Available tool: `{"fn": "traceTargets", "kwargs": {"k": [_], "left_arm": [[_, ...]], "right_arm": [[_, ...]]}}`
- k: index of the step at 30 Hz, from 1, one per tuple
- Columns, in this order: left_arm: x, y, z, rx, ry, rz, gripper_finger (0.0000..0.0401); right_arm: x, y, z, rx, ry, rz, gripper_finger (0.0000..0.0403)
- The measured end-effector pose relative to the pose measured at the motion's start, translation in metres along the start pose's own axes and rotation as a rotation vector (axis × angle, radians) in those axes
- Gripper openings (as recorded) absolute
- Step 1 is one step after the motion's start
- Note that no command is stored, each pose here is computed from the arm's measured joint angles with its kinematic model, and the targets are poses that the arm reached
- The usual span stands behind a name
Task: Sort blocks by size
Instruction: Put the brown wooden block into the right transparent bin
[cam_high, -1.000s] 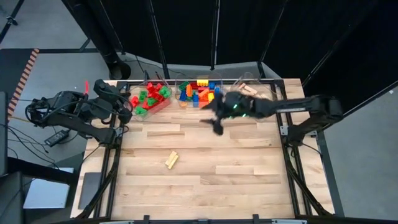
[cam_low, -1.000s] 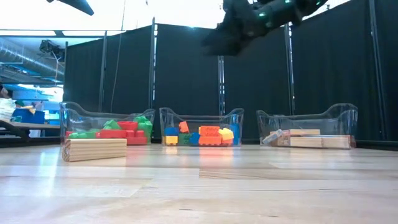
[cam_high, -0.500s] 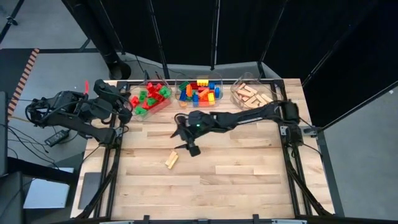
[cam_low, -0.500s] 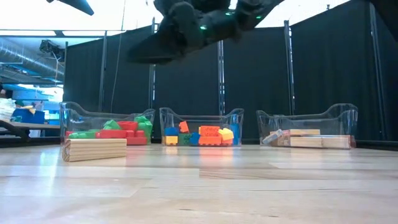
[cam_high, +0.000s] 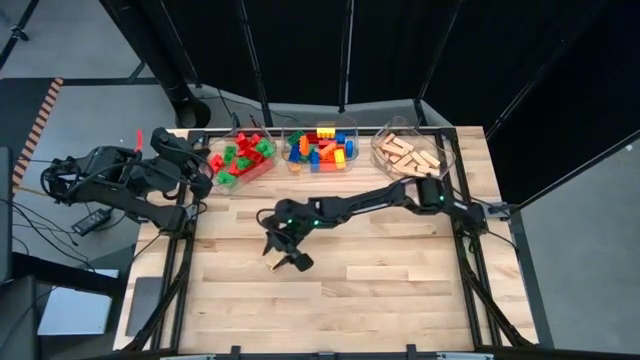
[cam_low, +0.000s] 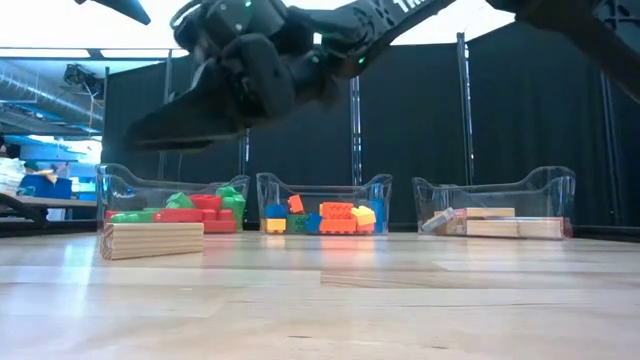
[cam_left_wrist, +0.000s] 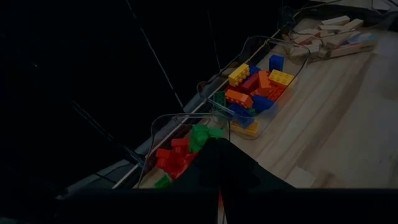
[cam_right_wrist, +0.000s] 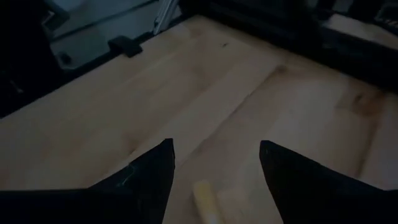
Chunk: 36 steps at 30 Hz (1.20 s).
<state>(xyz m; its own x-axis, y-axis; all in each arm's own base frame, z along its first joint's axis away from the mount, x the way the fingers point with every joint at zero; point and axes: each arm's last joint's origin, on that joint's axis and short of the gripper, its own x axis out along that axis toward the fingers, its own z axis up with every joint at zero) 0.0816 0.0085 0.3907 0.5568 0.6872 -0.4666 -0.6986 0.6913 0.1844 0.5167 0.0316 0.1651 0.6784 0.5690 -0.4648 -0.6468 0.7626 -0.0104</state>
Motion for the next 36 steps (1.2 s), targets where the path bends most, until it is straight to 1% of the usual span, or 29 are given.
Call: {"fn": "traceTargets", "kwargs": {"k": [5,7,9,11,17,19,21,23,26,27,30,32,36], "left_arm": [[0.000,0.000,0.000,0.001,0.001,0.001,0.0004],[0.000,0.000,0.000,0.001,0.001,0.001,0.0004],[0.000,0.000,0.000,0.001,0.001,0.001,0.0004],[0.000,0.000,0.000,0.002,0.001,0.001,0.0004],[0.000,0.000,0.000,0.003,0.002,0.001,0.0004],[0.000,0.000,0.000,0.004,0.002,0.001,0.0004],[0.000,0.000,0.000,0.004,0.002,0.001,0.0004],[0.000,0.000,0.000,0.004,0.002,0.001,0.0004],[0.000,0.000,0.000,0.004,0.003,0.001,0.0004],[0.000,0.000,0.000,0.004,0.002,0.001,0.0004],[0.000,0.000,0.000,0.004,0.002,0.001,0.0004],[0.000,0.000,0.000,0.005,0.003,0.001,0.0004],[0.000,0.000,0.000,0.004,0.002,0.001,0.0004]], "right_arm": [[0.014,0.002,-0.015,0.010,0.042,0.026,0.0248],[0.015,0.004,-0.022,0.008,0.083,0.037,0.0248],[0.018,0.003,-0.027,-0.002,0.105,0.033,0.0247],[0.020,0.004,-0.034,0.014,0.139,0.028,0.0246],[0.027,0.001,-0.048,0.030,0.170,0.018,0.0234],[0.029,0.001,-0.053,0.031,0.189,0.004,0.0218],[0.030,0.001,-0.054,0.017,0.205,-0.011,0.0191],[0.031,0.003,-0.054,-0.011,0.237,-0.039,0.0150],[0.033,0.005,-0.054,-0.070,0.256,-0.058,0.0069],[0.033,0.005,-0.054,-0.082,0.260,-0.061,0.0064],[0.033,0.006,-0.054,-0.081,0.263,-0.064,0.0067],[0.034,0.007,-0.054,-0.049,0.269,-0.081,0.0067],[0.025,0.009,-0.043,0.028,0.279,-0.106,0.0067]]}}
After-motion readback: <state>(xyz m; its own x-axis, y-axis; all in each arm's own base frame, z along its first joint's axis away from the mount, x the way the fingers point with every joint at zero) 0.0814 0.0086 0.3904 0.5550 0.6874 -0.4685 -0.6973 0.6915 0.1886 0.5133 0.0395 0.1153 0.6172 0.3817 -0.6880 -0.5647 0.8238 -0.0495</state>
